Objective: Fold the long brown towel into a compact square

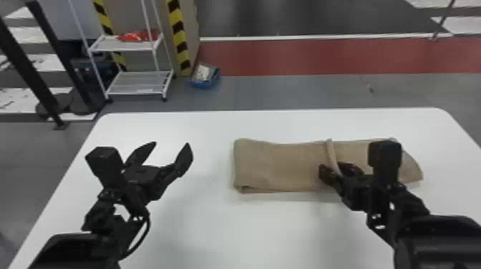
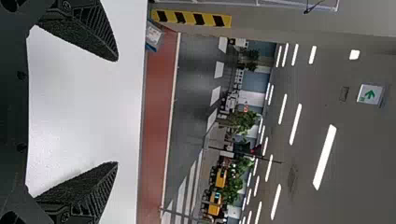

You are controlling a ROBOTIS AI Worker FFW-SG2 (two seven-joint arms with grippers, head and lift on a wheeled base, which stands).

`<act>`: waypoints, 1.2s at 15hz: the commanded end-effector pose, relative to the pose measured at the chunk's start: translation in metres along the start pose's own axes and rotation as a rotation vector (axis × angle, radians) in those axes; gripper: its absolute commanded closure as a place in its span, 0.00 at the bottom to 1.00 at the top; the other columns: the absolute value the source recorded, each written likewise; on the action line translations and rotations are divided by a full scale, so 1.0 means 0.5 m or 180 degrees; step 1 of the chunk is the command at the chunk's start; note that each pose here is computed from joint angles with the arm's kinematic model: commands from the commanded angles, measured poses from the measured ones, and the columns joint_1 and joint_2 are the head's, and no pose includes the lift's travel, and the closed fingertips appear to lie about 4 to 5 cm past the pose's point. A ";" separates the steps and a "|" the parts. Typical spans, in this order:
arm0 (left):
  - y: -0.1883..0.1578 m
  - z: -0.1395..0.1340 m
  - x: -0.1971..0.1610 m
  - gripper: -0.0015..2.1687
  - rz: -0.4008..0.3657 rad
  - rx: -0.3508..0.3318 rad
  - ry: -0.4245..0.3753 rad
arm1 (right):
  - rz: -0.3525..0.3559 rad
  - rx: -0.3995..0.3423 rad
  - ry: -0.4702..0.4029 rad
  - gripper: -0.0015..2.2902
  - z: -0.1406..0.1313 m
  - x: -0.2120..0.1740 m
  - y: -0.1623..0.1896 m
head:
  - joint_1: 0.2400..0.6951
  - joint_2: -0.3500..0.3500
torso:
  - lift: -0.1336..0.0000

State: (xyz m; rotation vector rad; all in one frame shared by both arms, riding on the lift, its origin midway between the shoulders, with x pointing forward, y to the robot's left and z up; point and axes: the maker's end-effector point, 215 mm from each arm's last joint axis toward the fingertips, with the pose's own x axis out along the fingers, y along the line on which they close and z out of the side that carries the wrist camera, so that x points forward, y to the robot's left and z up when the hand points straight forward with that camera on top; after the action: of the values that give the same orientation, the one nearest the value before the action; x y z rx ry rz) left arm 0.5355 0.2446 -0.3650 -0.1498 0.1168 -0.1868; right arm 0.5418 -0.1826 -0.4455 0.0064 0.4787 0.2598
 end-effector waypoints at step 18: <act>-0.002 0.002 0.000 0.04 -0.0014 0.0020 -0.0004 | -0.0040 -0.0016 0.0085 0.32 -0.016 0.010 -0.011 | 1.00 0.58 | 0.07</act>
State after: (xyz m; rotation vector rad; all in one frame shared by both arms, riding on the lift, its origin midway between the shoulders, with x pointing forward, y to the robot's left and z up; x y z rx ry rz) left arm 0.5351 0.2433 -0.3649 -0.1442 0.1175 -0.1924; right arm 0.5440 -0.1883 -0.4554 -0.0069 0.5048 0.2477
